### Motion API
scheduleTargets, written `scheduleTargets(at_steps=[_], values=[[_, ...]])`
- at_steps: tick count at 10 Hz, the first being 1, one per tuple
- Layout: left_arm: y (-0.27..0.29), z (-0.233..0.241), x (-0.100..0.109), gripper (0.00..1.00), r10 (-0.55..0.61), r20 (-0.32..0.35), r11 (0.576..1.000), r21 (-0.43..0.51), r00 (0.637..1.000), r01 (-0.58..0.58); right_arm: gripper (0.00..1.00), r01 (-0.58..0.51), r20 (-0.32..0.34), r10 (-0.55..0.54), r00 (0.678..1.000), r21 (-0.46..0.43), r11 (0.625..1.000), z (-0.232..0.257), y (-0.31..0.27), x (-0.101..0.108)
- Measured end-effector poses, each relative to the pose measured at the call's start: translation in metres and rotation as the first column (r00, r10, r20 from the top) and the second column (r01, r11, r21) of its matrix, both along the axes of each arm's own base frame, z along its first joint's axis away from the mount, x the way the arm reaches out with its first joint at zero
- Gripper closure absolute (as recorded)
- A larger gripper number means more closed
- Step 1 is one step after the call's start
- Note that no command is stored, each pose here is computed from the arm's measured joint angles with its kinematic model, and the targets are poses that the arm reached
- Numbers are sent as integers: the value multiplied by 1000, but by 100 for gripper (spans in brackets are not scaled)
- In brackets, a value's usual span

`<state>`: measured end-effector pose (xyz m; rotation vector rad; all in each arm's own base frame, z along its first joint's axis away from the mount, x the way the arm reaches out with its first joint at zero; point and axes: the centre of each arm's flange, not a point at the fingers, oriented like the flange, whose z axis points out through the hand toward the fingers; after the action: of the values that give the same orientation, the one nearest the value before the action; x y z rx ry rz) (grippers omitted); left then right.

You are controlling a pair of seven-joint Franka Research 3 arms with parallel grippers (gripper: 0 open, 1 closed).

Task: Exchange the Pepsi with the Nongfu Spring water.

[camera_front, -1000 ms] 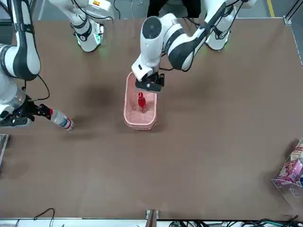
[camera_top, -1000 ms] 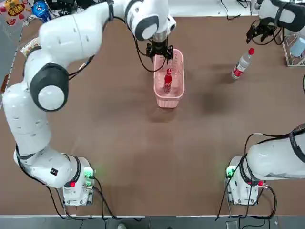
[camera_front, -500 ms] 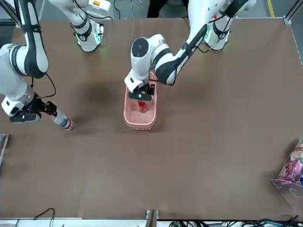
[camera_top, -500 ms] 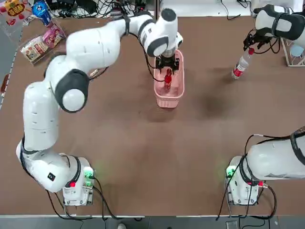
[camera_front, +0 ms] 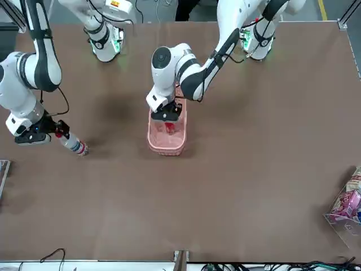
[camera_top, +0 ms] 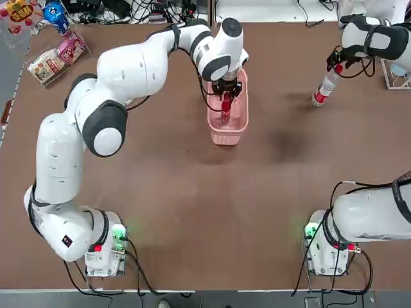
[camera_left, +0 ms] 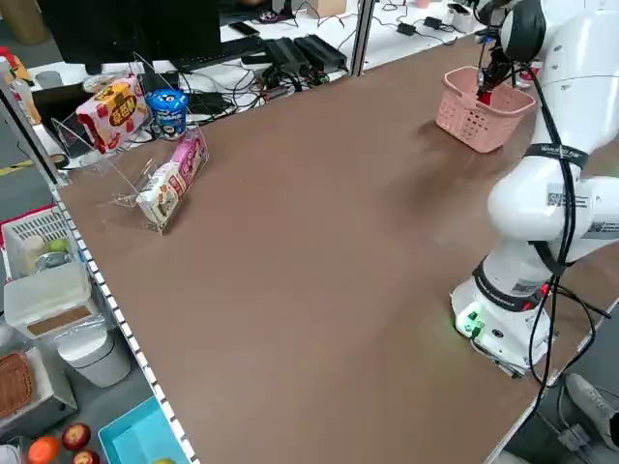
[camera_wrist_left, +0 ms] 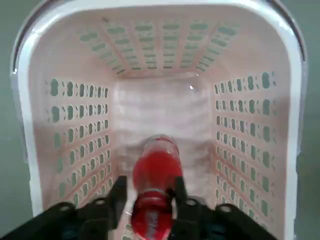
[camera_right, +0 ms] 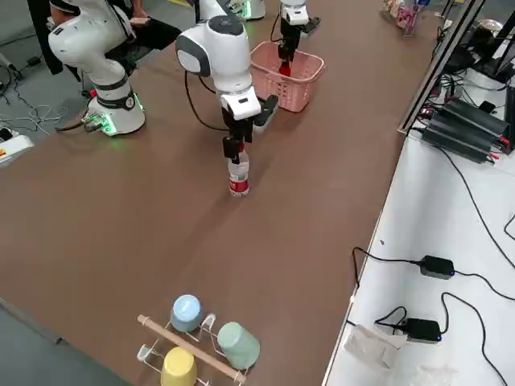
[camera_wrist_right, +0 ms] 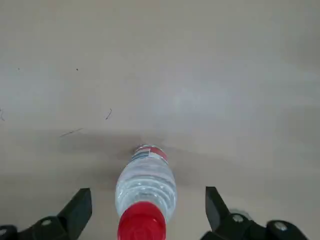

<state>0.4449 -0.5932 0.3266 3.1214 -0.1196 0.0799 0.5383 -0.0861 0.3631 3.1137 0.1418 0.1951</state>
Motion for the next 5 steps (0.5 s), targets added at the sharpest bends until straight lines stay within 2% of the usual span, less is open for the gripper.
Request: scheduleTargets(at_steps=[3,5], values=[[0,0,0,66,-1,1,1000,-1,1000,1,3,-5,5,5,1000,-2,1000,-8,1,-2],[-1,1,-1,68,-2,1,1000,-1,1000,2,7,-9,8,9,1000,-5,1000,-18,3,-5]])
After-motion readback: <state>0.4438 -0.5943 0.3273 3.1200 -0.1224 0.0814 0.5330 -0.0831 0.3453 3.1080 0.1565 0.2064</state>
